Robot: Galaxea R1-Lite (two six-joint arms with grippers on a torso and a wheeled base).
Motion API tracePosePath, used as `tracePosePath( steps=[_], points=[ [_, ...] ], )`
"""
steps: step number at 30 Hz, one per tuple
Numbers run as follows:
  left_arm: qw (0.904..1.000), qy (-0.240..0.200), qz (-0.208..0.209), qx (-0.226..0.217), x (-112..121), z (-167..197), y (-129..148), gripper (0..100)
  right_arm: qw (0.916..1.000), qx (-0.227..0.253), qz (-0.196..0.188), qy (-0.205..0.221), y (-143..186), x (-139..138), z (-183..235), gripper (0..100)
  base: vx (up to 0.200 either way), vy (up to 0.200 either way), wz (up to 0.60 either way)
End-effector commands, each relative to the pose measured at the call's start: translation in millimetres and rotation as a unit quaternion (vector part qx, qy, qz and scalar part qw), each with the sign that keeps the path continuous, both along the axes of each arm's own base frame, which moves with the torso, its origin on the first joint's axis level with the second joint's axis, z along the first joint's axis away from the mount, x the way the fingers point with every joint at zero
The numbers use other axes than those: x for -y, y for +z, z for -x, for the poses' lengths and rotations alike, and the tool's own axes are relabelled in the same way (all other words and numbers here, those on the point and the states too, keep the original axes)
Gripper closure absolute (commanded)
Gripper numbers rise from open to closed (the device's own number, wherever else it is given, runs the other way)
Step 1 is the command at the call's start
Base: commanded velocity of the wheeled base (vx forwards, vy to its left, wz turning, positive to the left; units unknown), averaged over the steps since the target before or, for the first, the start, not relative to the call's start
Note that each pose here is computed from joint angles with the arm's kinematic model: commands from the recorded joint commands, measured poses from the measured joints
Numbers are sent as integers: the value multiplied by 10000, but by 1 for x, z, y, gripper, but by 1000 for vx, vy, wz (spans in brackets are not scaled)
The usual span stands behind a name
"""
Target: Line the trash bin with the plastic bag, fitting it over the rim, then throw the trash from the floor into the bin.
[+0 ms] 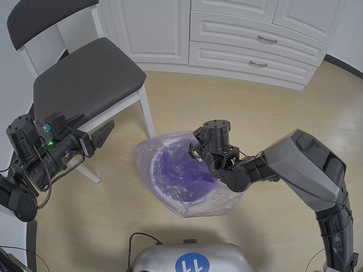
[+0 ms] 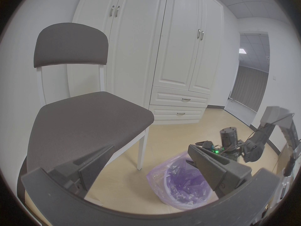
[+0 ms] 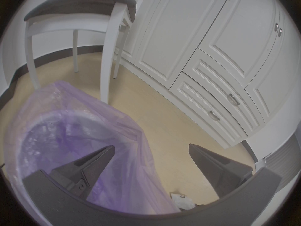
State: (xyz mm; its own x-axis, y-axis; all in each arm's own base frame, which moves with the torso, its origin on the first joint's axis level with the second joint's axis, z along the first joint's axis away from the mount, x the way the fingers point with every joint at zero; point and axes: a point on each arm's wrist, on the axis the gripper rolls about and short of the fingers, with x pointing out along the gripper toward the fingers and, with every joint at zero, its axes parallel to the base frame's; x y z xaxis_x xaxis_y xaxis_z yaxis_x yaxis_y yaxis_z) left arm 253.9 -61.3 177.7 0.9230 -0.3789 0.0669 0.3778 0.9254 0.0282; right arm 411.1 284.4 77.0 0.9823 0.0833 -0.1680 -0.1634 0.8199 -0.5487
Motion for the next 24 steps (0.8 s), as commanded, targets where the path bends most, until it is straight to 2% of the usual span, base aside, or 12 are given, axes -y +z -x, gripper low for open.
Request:
tracePosePath(
  steps=[1,9,12,14,18,22,24],
  points=[
    [10000,-25,-33,-78,1,0,-4,0,9993,55,-376,51,40,12,29,0,0,0,0],
    [9993,-314,-110,-185,17,1,-11,0,9907,-74,-1357,78,64,18,72,0,0,0,0],
    [9987,-382,-190,-273,23,0,-17,0,9833,-152,-1810,105,65,18,95,0,0,0,0],
    [9985,-248,-384,-304,24,-3,-23,0,9789,-198,-2030,90,59,19,114,0,0,0,0],
    [9965,-161,-720,-403,32,-14,-41,0,9734,-77,-2291,41,49,25,139,0,0,0,0],
    [9969,-252,-696,-250,47,-21,-60,0,9701,46,-2425,78,40,32,146,0,0,0,0],
    [9985,-1,-546,-12,64,-31,-70,0,9690,58,-2470,-3,33,39,144,0,0,0,0]
  ],
)
